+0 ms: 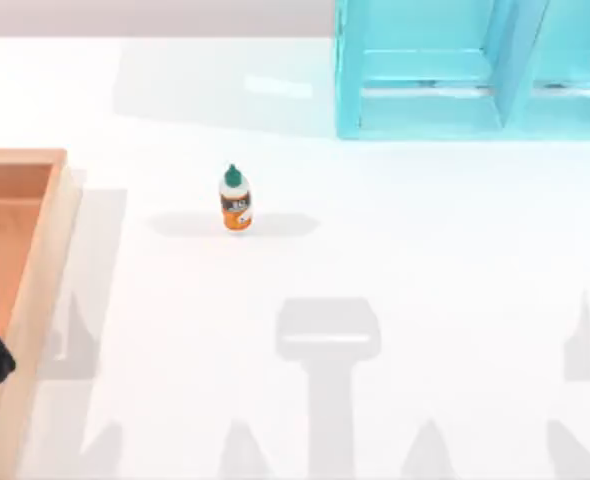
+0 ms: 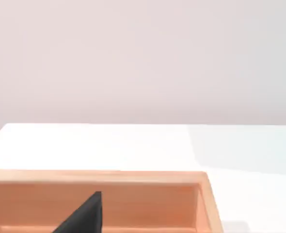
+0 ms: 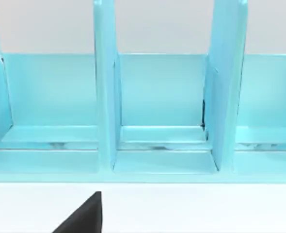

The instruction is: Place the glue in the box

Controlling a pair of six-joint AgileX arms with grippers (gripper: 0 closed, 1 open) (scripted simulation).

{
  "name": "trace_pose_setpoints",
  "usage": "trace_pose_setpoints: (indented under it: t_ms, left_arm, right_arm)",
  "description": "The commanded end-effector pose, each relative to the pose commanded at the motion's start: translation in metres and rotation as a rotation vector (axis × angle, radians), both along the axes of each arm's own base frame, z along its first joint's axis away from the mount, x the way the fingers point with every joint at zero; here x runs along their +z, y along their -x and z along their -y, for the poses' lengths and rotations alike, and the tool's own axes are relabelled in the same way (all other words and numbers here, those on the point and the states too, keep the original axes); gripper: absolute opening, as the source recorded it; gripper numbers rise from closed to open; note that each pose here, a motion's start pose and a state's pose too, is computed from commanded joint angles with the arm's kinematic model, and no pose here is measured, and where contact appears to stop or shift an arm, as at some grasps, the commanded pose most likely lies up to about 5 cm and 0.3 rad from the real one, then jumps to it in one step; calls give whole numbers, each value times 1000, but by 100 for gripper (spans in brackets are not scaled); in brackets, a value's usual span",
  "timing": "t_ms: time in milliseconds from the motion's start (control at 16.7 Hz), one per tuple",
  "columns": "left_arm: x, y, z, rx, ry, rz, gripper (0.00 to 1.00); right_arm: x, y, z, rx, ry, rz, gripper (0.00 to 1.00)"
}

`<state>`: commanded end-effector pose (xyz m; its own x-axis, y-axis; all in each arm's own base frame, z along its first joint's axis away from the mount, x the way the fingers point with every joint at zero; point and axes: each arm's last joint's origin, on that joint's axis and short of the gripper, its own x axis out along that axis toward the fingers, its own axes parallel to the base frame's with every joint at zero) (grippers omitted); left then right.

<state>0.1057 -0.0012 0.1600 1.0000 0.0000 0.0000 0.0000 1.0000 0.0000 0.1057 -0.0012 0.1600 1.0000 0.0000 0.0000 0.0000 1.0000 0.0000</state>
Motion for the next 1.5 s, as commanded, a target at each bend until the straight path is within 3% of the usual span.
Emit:
trace_pose_setpoints:
  t_ms: [480,960,1200,1500]
  left_arm:
    - [14,-11,6,-5,12,-9,100]
    - [34,-71,46,-15,40,-42,100]
    - [18,-109,88,-19,46,-62,100]
    - [-36,-135,148,-20,41,-84,100]
  right_arm:
    - [0,0,0,0,0,0,100]
    - [0,0,0,0,0,0,100]
    - [0,0,0,0,0,0,100]
    - [0,0,0,0,0,0,100]
